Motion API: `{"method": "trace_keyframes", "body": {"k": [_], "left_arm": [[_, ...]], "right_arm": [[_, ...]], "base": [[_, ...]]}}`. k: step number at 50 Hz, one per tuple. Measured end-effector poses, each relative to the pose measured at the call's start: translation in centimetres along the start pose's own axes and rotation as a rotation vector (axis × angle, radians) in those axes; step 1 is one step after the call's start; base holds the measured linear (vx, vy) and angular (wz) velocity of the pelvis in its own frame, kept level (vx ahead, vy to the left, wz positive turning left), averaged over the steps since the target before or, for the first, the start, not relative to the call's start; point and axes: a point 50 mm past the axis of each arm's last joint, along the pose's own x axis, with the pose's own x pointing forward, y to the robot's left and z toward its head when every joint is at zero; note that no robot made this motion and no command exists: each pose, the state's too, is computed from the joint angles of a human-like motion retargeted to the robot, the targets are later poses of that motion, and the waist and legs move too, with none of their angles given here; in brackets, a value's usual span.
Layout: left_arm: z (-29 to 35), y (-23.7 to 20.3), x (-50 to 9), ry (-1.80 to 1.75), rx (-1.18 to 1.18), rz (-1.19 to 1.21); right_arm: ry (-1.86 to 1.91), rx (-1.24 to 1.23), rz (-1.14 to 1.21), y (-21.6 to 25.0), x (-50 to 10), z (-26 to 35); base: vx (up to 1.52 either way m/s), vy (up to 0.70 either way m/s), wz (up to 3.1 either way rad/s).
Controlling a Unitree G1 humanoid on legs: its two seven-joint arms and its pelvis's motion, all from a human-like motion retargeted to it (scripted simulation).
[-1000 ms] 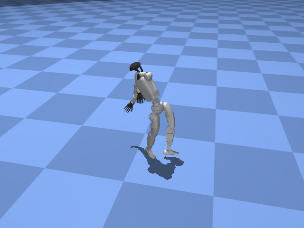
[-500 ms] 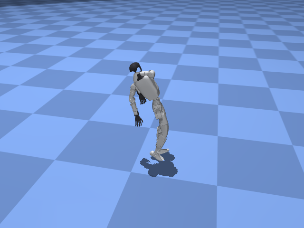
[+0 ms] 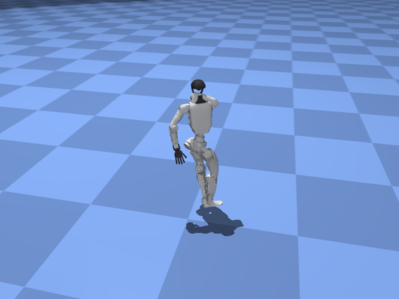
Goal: In place motions
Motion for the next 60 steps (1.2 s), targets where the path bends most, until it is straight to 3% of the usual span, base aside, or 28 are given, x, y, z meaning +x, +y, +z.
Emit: {"method": "trace_keyframes", "body": {"k": [10,30,60], "left_arm": [[3.5,3.4,-0.7,-0.166,0.06,0.196],[5.6,6.9,-2.3,-0.29,-0.01,0.238],[-0.4,5.2,-3.7,-0.141,-0.127,0.217]], "right_arm": [[-0.226,0.053,-0.128,-4.5,0.3,3.6],[-0.521,0.201,-0.281,-11.5,-1.7,8.4],[-0.703,0.644,-0.062,-11.7,-2.1,7.9]], "base": [[-0.3,0.04,0.11],[-0.05,-0.01,0.08],[0.0,0.0,0.0]]}}
